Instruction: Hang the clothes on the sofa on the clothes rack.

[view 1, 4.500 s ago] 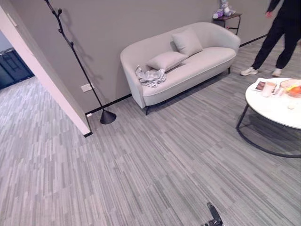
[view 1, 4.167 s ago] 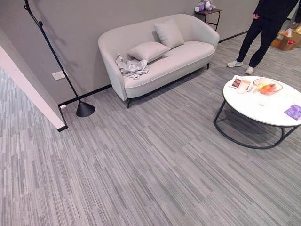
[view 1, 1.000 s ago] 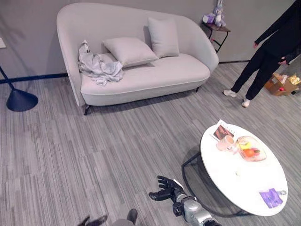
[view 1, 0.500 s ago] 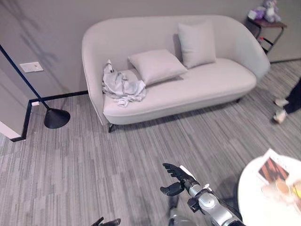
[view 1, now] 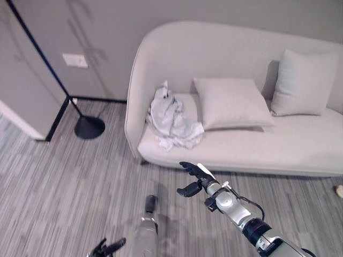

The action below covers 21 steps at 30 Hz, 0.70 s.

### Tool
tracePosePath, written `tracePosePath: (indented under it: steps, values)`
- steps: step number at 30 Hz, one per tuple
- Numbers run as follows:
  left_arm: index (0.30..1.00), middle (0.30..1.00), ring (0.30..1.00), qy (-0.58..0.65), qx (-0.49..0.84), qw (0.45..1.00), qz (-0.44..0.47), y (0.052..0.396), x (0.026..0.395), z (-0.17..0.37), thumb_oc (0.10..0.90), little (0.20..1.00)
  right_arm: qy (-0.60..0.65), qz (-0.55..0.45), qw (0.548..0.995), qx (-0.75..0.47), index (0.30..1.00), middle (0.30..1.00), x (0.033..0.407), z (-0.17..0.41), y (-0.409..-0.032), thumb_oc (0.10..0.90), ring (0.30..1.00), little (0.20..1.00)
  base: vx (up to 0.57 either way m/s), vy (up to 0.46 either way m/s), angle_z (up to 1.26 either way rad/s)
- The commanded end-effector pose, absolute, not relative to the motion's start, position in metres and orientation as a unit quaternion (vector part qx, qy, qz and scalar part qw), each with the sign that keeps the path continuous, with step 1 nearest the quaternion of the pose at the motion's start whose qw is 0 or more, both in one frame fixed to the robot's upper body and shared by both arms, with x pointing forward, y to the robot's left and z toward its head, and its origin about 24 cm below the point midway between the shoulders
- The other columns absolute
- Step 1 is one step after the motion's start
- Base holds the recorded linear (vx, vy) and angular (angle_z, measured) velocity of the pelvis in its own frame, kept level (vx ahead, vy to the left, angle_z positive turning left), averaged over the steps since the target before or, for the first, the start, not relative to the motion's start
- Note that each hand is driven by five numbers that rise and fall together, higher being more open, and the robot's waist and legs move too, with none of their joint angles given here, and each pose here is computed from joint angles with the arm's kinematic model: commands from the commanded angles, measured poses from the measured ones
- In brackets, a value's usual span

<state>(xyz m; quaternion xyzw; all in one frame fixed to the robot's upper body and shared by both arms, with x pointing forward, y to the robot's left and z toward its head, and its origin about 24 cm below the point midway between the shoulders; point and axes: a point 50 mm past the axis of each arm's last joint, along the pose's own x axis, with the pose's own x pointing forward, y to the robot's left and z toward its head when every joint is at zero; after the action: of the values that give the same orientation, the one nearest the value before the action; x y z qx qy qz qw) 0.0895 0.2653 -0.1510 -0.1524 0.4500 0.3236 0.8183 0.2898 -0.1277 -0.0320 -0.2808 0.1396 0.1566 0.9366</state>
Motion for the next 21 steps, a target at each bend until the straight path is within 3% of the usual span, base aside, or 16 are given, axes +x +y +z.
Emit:
tracePosePath:
  steps: [1,6,11,12,14,21]
  values:
    - [0.900,0.900,0.900,0.435,-0.163,0.822,0.329,0.255,0.103,-0.151,0.800,0.900,0.027,0.060,0.925,-0.375,0.900,0.900,0.329,0.017,-0.148,0.800,0.900,0.900,0.49,0.450,0.80]
    - [0.900,0.900,0.900,0.447,-0.110,0.829,0.316,0.267,0.101,-0.148,0.800,0.900,0.042,0.022,0.909,-0.414,0.900,0.900,0.327,0.006,-0.155,0.800,0.900,0.900,0.30,0.344,0.02]
    - [0.900,0.900,0.900,0.407,-0.017,0.879,0.247,0.273,0.134,-0.132,0.800,0.900,0.022,-0.042,0.894,-0.446,0.900,0.900,0.338,0.020,-0.172,0.800,0.900,0.900,0.13,0.298,-0.01]
    - [0.900,0.900,0.900,0.376,-0.001,0.901,0.215,0.266,0.157,-0.123,0.800,0.900,0.019,-0.043,0.886,-0.462,0.900,0.900,0.343,0.025,-0.175,0.800,0.900,0.900,0.02,0.051,0.41]
    - [0.900,0.900,0.900,0.381,-0.018,0.895,0.232,0.269,0.151,-0.125,0.800,0.900,0.012,-0.071,0.892,-0.446,0.900,0.900,0.341,0.028,-0.181,0.800,0.900,0.900,0.09,0.040,0.62]
    - [0.900,0.900,0.900,0.409,-0.046,0.888,0.206,0.240,0.140,-0.140,0.800,0.900,0.098,-0.017,0.890,-0.446,0.900,0.900,0.330,-0.011,-0.165,0.800,0.900,0.900,0.00,-0.003,0.16]
